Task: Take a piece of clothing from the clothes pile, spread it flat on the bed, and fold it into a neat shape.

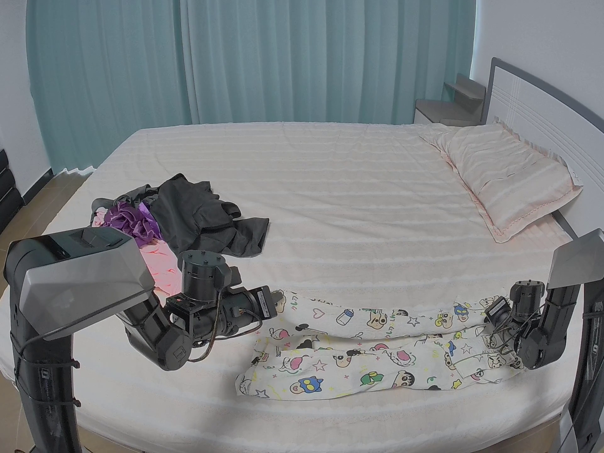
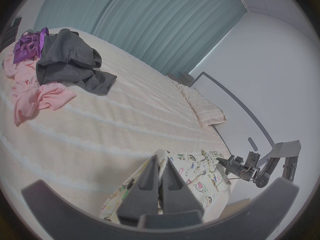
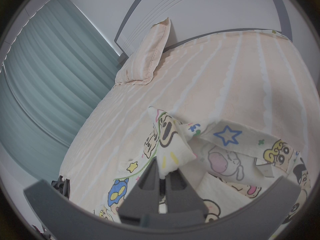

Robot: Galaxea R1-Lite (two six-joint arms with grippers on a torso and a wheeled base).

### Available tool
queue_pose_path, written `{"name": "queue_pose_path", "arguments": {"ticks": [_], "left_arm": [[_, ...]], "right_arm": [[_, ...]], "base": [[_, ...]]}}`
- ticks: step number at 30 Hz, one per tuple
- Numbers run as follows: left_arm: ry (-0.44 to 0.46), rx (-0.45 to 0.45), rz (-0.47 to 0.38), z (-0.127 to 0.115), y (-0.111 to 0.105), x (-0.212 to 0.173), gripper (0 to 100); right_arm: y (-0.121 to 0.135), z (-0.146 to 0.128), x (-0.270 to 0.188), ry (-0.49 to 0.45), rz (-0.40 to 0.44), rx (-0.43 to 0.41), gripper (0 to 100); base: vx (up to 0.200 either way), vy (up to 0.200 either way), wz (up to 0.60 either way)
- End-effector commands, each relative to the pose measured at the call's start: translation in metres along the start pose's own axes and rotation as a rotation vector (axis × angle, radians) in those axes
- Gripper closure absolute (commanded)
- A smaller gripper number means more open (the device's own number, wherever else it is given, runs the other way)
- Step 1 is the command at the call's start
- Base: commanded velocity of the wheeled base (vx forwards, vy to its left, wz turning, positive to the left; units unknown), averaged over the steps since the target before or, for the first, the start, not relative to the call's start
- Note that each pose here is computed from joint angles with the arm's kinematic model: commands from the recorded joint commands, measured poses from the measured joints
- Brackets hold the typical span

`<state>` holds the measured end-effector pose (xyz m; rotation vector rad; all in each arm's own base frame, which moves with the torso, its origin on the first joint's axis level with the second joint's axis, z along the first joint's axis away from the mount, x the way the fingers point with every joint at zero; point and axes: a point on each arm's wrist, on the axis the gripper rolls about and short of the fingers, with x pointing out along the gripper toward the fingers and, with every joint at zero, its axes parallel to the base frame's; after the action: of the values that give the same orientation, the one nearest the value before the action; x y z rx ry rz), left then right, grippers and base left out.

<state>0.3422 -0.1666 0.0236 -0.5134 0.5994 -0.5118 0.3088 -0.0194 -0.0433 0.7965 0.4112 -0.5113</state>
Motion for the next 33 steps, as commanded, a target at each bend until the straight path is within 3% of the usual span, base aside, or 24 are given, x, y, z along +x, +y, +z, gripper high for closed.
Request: {"name": "queue_pose_path", "arguments": {"ticks": [1,13,14,33], "left_arm": [[0.001,-0.001,0.002,0.0,0.001,0.0,100],[-0.001,0.0,0.025,-0.003,0.002,-0.001,100],[0.0,0.0,0.028,-0.004,0.003,-0.001,100],[-0.017,0.002,0.041,-0.002,0.001,-0.003,100]], "right_arm": [[-0.001,0.001,-0.003,0.0,-0.002,0.001,100],[-0.012,-0.003,-0.01,0.03,-0.049,-0.012,100],[-0.013,-0.003,-0.011,0.034,-0.053,-0.013,0],[0.013,0.003,-0.049,0.033,0.055,0.063,0]], "base": [[0.0,0.0,0.0],[0.0,0.0,0.0],[0.0,0.0,0.0],[0.0,0.0,0.0]]}}
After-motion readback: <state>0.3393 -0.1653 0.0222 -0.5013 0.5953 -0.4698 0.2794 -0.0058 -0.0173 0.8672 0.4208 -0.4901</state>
